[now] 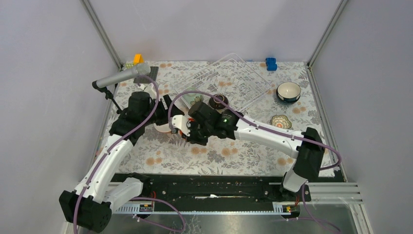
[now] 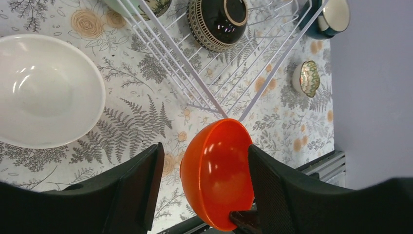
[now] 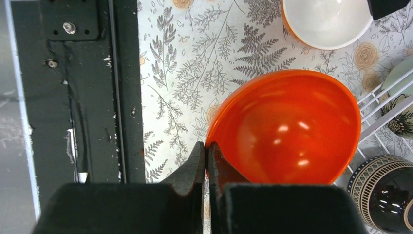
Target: Unload the bowls from the dish rack
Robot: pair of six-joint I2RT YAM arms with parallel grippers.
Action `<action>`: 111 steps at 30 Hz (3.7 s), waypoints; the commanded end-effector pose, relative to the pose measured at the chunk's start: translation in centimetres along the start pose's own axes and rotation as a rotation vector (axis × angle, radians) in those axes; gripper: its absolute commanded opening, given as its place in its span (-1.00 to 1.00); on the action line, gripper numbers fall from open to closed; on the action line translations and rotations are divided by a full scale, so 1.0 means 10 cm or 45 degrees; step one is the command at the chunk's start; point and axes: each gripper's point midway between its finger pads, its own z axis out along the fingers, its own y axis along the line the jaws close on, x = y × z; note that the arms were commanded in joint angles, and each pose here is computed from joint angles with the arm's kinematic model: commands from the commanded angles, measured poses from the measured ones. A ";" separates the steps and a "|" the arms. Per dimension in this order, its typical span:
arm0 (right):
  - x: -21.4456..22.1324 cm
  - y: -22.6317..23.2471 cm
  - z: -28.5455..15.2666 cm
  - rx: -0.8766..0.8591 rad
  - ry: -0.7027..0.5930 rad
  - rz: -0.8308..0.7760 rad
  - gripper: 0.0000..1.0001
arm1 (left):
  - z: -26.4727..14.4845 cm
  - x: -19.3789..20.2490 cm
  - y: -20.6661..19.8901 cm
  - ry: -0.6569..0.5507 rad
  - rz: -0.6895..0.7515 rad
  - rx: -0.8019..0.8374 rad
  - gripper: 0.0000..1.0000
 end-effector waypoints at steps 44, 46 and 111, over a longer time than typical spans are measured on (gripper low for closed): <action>-0.27 -0.73 -0.67 0.879 -0.401 -0.010 0.99 | 0.14 -0.02 0.78 -0.291 -0.106 -0.627 -1.00; -0.18 -0.85 -0.71 0.946 -0.381 0.056 0.99 | 0.12 -0.04 0.86 -0.336 -0.163 -0.679 -1.00; 0.71 -1.35 -1.25 1.252 -0.363 1.353 0.99 | 0.23 0.10 0.26 -0.176 -0.144 -0.183 0.72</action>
